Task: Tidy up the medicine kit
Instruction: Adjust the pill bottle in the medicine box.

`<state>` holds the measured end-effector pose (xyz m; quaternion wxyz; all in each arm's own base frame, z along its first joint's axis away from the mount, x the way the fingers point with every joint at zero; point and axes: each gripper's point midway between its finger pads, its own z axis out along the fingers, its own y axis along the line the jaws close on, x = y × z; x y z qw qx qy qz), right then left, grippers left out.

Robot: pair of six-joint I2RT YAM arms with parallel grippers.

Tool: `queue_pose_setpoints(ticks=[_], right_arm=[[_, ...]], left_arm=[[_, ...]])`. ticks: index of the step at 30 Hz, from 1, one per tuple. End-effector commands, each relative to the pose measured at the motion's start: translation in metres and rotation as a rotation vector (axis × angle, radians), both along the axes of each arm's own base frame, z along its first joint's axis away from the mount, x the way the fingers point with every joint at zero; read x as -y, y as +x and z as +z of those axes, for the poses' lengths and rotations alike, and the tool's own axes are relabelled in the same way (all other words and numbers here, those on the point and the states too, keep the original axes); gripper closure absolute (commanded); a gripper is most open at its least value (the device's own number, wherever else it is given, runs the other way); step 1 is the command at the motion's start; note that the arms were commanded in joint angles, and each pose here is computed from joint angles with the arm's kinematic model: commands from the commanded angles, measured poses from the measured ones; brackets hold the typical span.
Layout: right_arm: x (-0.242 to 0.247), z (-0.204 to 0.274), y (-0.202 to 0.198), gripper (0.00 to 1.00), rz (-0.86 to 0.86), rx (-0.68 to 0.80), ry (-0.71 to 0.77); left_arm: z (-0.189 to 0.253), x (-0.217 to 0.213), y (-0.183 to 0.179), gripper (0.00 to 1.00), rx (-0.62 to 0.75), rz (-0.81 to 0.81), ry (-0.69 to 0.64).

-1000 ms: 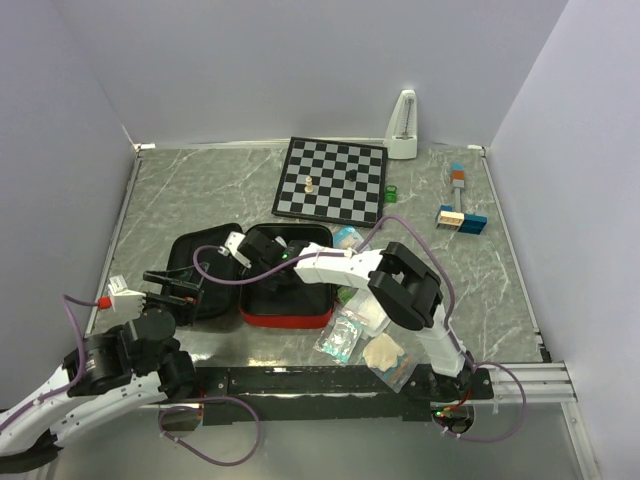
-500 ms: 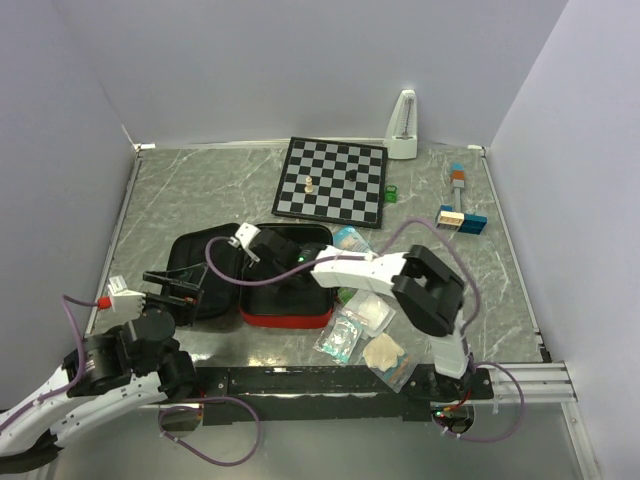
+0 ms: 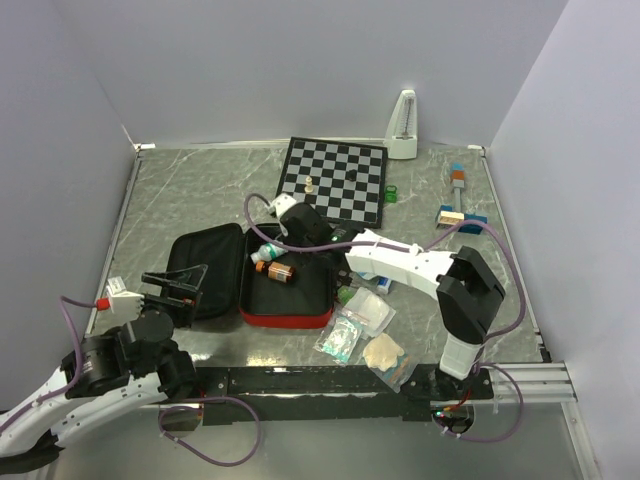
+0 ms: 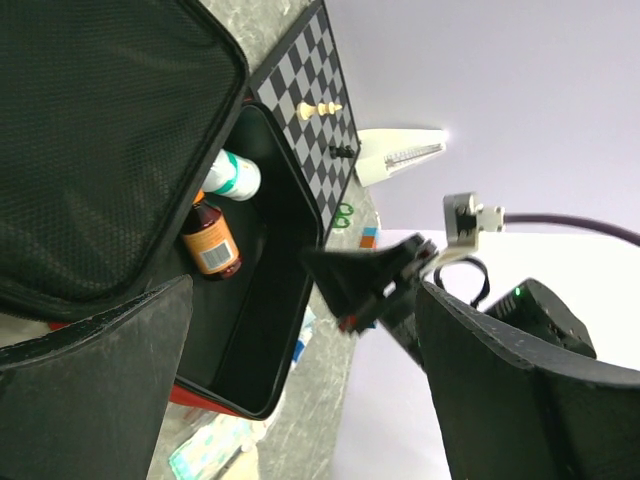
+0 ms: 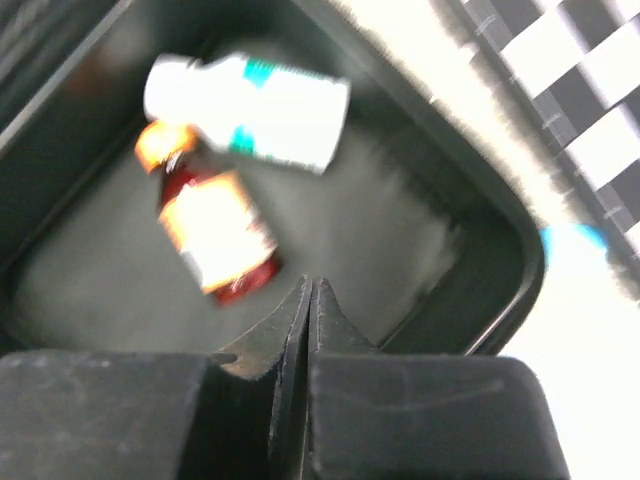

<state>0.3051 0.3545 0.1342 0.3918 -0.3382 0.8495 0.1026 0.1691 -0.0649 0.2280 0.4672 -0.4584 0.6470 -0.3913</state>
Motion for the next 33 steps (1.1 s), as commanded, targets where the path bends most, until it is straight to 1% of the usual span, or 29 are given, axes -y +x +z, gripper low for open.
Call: queue_pose_setpoints(ticks=[1,6,10,12,16,19,25,31,33], right_arm=[[0.002,-0.003,-0.055,1.00,0.115,-0.152,-0.011],[0.008,-0.023,-0.083,1.00,0.174,-0.284,-0.038],[0.013,-0.050,-0.093,1.00,0.183,-0.370,-0.105],[0.009,-0.059,-0.096,1.00,0.194,-0.393,-0.096],[-0.001,-0.064,-0.085,1.00,0.163,-0.395,-0.070],[-0.002,-0.071,-0.066,1.00,0.106,-0.386,-0.079],[-0.015,-0.064,-0.039,1.00,0.076,-0.392,0.055],[-0.025,-0.058,-0.010,1.00,0.008,-0.356,0.122],[-0.029,-0.055,-0.005,1.00,0.010,-0.356,0.154]], left_arm=[[0.006,-0.004,-0.001,0.04,0.006,0.006,-0.004],[0.004,-0.004,-0.001,0.04,0.011,0.006,-0.005],[0.000,-0.001,-0.001,0.04,0.003,-0.001,0.002],[-0.003,0.001,0.000,0.04,-0.003,-0.004,0.007],[-0.006,0.004,0.001,0.04,-0.004,-0.007,0.012],[-0.006,0.005,0.002,0.04,-0.003,-0.007,0.021],[-0.005,0.009,0.003,0.04,-0.009,-0.018,0.031],[-0.009,0.010,0.002,0.04,-0.020,-0.023,0.030],[-0.012,0.009,0.001,0.04,-0.028,-0.021,0.029]])
